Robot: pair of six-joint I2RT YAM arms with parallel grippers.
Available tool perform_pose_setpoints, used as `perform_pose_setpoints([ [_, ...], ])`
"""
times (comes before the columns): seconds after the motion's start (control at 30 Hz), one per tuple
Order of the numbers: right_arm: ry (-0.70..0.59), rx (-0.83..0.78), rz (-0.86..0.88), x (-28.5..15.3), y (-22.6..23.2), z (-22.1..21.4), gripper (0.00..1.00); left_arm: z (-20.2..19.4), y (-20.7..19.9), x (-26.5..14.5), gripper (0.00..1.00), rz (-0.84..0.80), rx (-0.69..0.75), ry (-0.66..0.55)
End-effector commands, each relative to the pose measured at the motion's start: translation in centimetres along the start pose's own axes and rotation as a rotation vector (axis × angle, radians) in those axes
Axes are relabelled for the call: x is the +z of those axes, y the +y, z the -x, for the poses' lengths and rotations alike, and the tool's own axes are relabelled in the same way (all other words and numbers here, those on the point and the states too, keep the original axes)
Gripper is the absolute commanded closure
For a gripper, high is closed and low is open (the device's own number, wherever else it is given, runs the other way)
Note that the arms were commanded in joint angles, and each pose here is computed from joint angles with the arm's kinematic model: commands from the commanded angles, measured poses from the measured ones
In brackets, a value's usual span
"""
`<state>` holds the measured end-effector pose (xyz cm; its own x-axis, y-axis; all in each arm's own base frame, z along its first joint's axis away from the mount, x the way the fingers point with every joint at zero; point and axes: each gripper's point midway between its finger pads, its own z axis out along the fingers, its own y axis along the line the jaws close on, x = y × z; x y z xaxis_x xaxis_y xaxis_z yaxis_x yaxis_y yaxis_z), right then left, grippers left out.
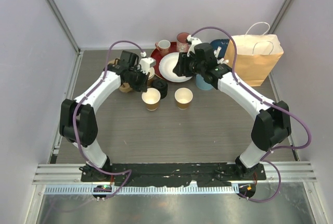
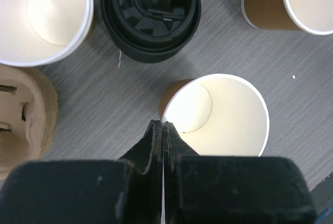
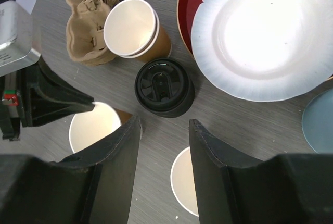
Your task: Pack the takeout coffee
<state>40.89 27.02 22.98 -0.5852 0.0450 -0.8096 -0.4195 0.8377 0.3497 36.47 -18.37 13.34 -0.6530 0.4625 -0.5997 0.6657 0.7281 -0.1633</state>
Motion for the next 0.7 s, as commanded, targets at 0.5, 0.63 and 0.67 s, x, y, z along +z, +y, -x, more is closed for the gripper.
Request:
perform_pose_setpoints([
  [0.5,-0.055,-0.562,0.337,-1.1,4.3,0.8,0.32,0.5,0.8,1.6,0.89,-0.009,0.097,-0.030],
  [0.63,-0.010,-0.669,0.374,-0.3,4.1,0.4,0.32,1.1,0.6,0.5,0.59,-0.003,0.111,-0.054],
  [0.67,-0.004,-0.710,0.386,0.0,4.1,0.2,0.30,1.4,0.6,-0.1,0.55,0.003,0.110,-0.066],
])
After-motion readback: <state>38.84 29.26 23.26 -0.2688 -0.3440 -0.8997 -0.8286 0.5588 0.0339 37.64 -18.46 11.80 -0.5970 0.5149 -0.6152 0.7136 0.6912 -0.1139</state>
